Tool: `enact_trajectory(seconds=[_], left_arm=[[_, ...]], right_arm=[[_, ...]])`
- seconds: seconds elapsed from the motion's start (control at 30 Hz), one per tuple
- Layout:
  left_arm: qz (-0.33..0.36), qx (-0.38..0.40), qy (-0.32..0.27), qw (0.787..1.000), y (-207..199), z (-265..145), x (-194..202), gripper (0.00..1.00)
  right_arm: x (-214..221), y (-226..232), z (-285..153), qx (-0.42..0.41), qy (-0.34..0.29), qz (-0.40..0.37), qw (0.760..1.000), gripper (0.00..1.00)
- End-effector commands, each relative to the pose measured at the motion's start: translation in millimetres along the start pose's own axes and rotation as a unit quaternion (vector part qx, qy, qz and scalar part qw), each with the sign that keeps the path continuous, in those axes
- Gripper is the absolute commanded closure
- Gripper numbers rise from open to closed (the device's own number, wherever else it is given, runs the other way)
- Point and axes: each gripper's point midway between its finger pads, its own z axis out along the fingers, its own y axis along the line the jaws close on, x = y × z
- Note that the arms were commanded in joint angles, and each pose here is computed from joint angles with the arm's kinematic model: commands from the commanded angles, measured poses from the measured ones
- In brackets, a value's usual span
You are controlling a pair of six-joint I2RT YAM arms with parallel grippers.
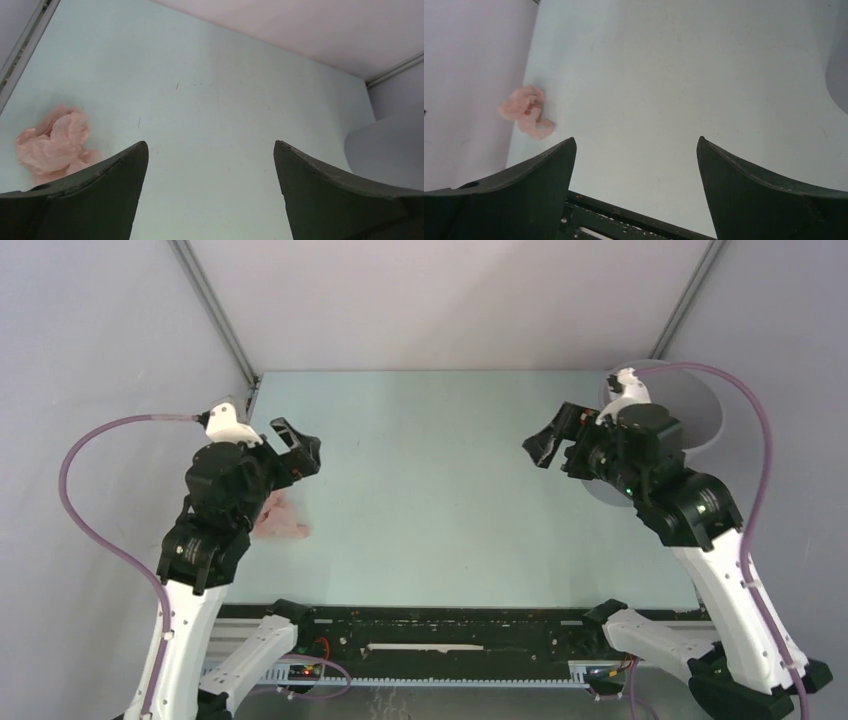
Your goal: Put the trash bags into the trash bin
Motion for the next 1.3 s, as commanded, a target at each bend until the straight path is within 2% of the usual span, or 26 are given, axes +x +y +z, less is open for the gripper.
enact_trajectory(seconds=[0.0,0.3,0.53,0.73,0.93,1.1,1.27], left_arm=[[0.026,-0.025,-0.015,0.999,11,4,2,0.0],[0.034,-0.085,0.012,0.996,32,18,20,0.0],[-0.012,-0.167,0.029,0.985,66,31,46,0.0],[-0.1,-0.272,0.065,0.955,126,40,94,0.0],[-0.168,-0.355,0.071,0.917,170,44,136,0.0],[-0.192,-0.395,0.109,0.892,194,50,163,0.0],[-0.199,-0.407,0.147,0.879,206,60,181,0.0]], right_arm=[[7,-12,14,0.043,0.006,-0.036,0.998,0.01],[22,-19,26,0.067,0.032,-0.061,0.995,0.01],[38,-34,23,0.095,0.054,-0.065,0.992,0.0],[49,-38,19,0.095,0.071,-0.063,0.991,0.0],[60,-37,22,0.086,0.092,-0.067,0.99,0.0],[71,-37,25,0.087,0.115,-0.056,0.988,0.0],[81,-43,28,0.098,0.131,-0.053,0.985,0.0]])
